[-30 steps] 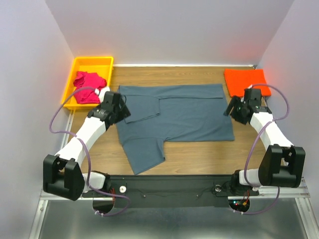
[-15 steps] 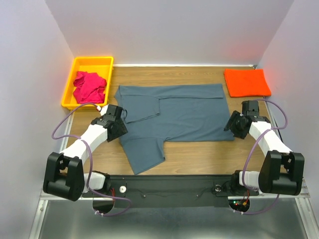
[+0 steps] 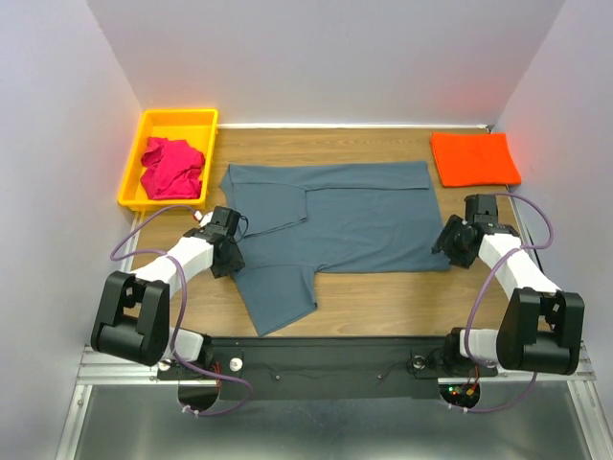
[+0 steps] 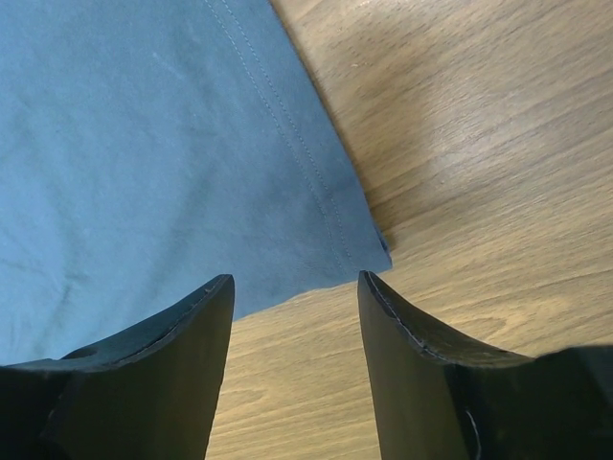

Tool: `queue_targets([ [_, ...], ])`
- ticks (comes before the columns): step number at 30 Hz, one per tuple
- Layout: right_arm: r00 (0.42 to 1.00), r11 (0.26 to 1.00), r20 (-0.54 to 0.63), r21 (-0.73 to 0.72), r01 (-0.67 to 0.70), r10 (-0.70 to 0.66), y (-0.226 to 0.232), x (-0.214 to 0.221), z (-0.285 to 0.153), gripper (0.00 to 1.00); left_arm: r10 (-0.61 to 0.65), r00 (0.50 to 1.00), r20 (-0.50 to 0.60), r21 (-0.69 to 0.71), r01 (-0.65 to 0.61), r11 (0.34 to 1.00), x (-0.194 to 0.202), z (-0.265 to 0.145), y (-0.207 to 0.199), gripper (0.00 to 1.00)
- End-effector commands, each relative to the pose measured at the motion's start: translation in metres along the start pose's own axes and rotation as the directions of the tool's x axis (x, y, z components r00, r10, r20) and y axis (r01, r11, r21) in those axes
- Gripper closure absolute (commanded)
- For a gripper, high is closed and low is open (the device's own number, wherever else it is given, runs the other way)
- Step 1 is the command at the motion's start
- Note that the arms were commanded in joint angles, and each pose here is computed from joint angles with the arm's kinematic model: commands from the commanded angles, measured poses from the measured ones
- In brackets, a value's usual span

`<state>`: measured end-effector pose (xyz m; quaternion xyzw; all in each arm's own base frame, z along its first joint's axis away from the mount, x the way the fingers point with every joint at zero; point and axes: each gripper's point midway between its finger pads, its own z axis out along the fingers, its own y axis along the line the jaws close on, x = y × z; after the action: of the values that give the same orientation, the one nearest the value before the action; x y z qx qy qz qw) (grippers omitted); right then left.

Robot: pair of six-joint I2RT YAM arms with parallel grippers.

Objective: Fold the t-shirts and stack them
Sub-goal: Fold the tshirt

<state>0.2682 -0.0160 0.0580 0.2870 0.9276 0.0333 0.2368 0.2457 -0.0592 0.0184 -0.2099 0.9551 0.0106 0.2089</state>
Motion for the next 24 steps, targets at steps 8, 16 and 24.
queue_targets([
  [8,0.999,0.998,-0.018,0.063,-0.026,0.027,-0.015,0.008,0.011,0.43,0.037,0.999,-0.009,0.03,-0.037,0.999,0.005,-0.002,0.0,1.0],
  [16,0.998,0.994,-0.044,0.096,-0.044,0.049,-0.023,0.016,0.018,0.44,0.051,0.999,-0.014,0.038,-0.051,0.998,0.007,-0.002,0.0,1.0],
  [24,0.996,0.994,-0.052,0.087,-0.064,0.069,-0.02,0.018,0.028,0.45,0.051,0.999,-0.007,0.043,-0.051,0.998,0.006,-0.003,-0.001,1.0],
])
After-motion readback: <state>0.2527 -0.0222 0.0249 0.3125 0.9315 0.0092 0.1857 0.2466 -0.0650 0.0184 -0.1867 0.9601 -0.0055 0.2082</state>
